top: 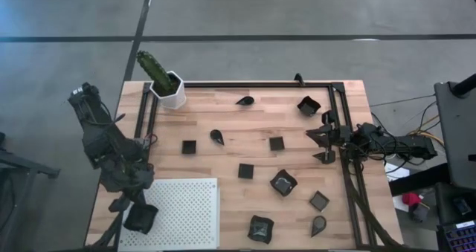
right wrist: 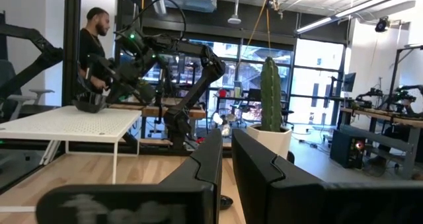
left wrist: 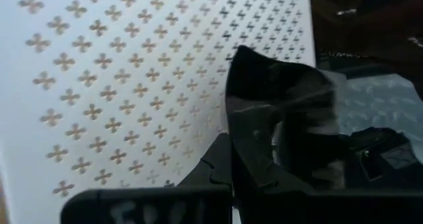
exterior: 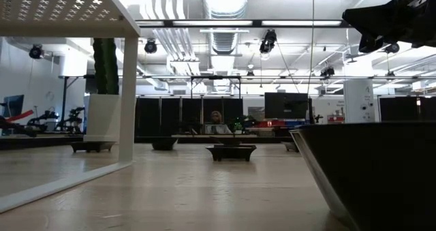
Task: Pick & Place Mini shaped plates
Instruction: Put the distorted square plate on the shelf
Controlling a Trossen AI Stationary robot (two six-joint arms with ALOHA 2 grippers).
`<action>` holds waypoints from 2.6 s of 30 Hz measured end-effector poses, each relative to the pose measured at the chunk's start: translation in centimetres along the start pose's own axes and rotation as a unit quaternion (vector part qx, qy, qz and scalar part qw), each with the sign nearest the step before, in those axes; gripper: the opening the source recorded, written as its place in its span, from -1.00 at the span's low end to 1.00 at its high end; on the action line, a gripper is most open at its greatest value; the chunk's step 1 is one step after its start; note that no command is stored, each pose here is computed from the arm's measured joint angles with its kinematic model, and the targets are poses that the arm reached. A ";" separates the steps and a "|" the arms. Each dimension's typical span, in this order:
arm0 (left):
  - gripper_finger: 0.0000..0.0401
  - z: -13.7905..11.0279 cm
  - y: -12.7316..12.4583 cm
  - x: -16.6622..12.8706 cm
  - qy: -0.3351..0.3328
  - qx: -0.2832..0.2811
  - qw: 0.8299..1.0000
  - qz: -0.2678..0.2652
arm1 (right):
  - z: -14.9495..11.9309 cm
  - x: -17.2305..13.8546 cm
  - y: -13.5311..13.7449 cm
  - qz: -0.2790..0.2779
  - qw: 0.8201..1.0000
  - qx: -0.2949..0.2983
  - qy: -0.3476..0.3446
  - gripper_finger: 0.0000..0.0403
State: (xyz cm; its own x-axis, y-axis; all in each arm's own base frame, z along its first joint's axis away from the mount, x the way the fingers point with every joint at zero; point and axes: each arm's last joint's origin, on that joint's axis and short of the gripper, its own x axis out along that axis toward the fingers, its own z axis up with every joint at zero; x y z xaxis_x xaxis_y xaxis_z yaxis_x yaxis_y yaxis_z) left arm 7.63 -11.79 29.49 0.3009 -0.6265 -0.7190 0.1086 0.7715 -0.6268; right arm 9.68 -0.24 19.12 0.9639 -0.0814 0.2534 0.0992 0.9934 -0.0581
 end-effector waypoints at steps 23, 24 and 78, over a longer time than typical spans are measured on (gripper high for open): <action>-1.00 0.0 0.0 0.0 -0.001 0.011 1.000 0.002 | 0.0 0.0 0.0 0.000 1.000 0.001 0.000 -0.83; -1.00 0.0 0.0 0.0 0.004 0.014 1.000 -0.001 | 0.0 0.0 0.0 0.000 1.000 0.001 0.000 -0.83; -1.00 -0.1 -0.1 -0.1 0.017 0.021 1.000 -0.014 | 0.0 0.0 0.0 0.000 1.000 0.001 0.000 -0.83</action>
State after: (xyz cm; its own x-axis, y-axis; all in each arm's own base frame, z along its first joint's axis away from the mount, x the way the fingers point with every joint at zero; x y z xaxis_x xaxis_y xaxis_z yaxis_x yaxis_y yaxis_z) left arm 7.53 -11.85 29.57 0.2648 -0.6514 -0.7110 0.1573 0.7567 -0.6346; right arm 9.68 -0.24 19.12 0.9638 -0.0815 0.2537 0.0986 0.9936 -0.0557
